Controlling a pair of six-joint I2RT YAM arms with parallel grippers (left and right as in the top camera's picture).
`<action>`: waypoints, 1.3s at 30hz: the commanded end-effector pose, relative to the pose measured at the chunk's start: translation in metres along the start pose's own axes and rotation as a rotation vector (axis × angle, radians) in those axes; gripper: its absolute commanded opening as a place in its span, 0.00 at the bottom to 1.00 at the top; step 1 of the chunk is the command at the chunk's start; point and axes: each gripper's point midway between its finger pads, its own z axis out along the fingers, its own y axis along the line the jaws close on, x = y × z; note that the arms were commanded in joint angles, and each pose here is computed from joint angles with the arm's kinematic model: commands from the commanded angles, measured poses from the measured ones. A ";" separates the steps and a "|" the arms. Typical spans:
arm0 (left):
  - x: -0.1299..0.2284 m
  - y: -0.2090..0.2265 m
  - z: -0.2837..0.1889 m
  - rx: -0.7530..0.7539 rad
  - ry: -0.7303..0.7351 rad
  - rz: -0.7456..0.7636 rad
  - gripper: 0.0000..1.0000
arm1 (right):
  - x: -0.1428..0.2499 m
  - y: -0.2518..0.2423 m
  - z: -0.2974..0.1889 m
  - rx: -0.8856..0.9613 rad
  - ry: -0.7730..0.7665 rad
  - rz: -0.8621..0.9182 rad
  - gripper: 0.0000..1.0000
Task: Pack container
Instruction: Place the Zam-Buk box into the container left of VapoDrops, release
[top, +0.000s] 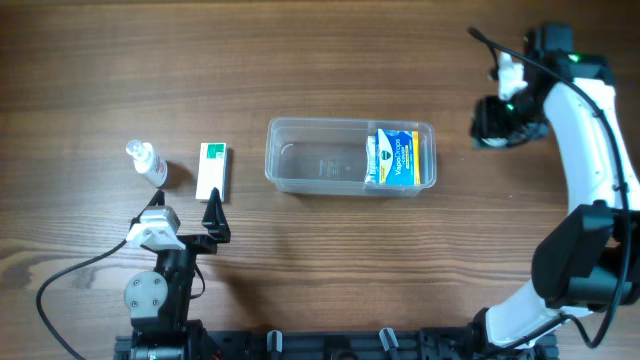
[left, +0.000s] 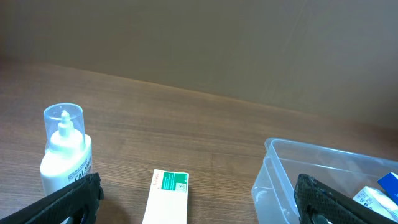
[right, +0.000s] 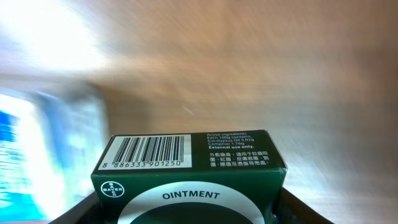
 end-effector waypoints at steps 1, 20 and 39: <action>0.002 0.000 0.000 -0.001 0.003 0.017 1.00 | -0.016 0.069 -0.015 -0.082 -0.054 -0.071 0.62; 0.002 0.000 0.000 -0.001 0.003 0.017 1.00 | 0.022 0.160 0.011 -0.125 0.027 -0.136 0.66; 0.002 0.000 0.000 -0.001 0.003 0.017 1.00 | 0.017 0.223 0.012 -0.188 -0.054 -0.092 0.66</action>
